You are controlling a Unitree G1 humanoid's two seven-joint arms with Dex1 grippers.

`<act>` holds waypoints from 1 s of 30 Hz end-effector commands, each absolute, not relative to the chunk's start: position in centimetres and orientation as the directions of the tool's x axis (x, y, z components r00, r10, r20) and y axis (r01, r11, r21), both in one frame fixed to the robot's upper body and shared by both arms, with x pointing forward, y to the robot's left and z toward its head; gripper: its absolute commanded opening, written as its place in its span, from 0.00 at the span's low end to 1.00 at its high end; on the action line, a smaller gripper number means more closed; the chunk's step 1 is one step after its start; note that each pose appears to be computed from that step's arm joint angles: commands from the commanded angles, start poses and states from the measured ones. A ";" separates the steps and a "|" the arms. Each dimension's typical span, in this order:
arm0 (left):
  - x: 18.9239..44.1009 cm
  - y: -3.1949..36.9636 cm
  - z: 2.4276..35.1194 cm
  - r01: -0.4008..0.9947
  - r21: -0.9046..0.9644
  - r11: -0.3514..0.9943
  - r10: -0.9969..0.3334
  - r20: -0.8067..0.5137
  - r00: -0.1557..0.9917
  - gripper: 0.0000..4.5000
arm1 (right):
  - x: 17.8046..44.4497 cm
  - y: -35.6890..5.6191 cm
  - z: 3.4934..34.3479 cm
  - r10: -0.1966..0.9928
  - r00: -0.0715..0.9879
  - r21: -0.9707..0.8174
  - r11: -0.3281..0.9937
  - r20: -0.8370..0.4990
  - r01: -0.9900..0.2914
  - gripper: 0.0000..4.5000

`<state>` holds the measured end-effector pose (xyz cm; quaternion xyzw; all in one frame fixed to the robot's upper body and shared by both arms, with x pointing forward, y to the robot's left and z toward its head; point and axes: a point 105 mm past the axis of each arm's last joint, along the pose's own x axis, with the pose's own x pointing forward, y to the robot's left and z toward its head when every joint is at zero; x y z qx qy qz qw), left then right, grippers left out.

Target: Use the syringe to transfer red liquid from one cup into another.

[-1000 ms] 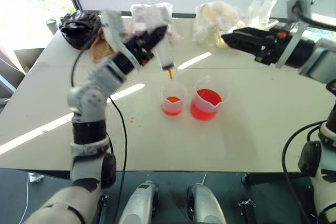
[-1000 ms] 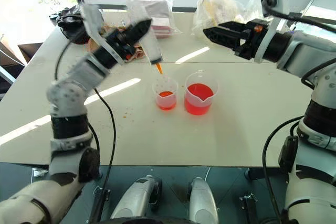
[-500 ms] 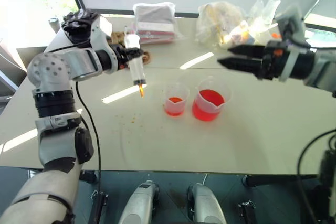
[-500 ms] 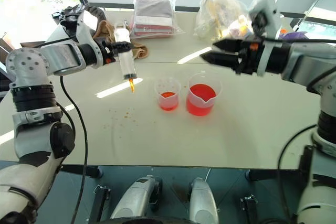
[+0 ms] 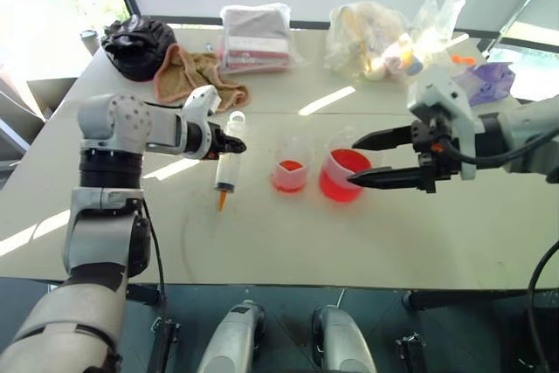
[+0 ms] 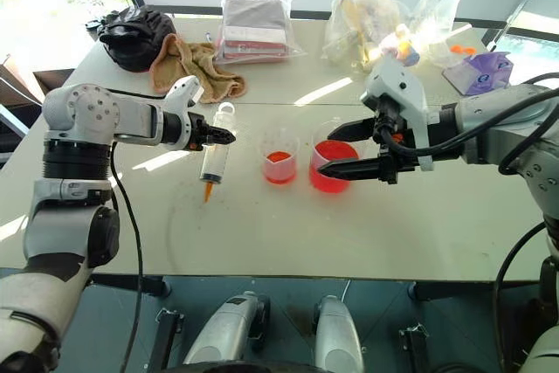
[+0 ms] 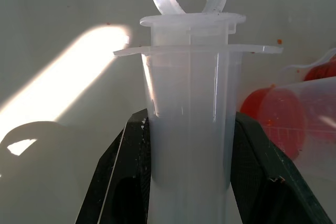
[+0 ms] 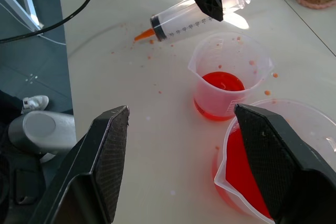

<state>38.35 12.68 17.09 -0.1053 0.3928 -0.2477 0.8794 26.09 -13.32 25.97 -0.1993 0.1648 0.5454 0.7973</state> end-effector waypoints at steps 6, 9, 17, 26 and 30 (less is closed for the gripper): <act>38.2 10.6 16.8 0.355 -0.432 0.829 -0.559 -0.616 0.555 0.80 | 26.0 -13.2 26.5 0.792 0.390 -0.201 0.334 -0.469 -0.921 0.75; 38.1 10.6 16.8 0.355 -0.436 0.827 -0.561 -0.607 0.563 0.99 | 26.0 -13.2 26.4 0.791 0.389 -0.200 0.334 -0.472 -0.921 0.75; 38.0 11.6 20.5 0.459 -0.406 0.790 -0.605 -0.401 0.688 0.99 | 25.8 -13.7 25.6 0.776 0.371 -0.194 0.317 -0.510 -0.928 0.75; 34.1 14.8 23.1 0.626 -0.101 0.774 -0.629 -0.240 0.739 0.99 | 25.7 -15.2 25.6 0.781 0.358 -0.188 0.304 -0.512 -0.934 0.75; 31.0 16.6 23.6 0.711 0.040 0.702 -0.686 -0.230 0.690 0.99 | 25.5 -15.7 25.7 0.785 0.354 -0.183 0.303 -0.509 -0.935 0.75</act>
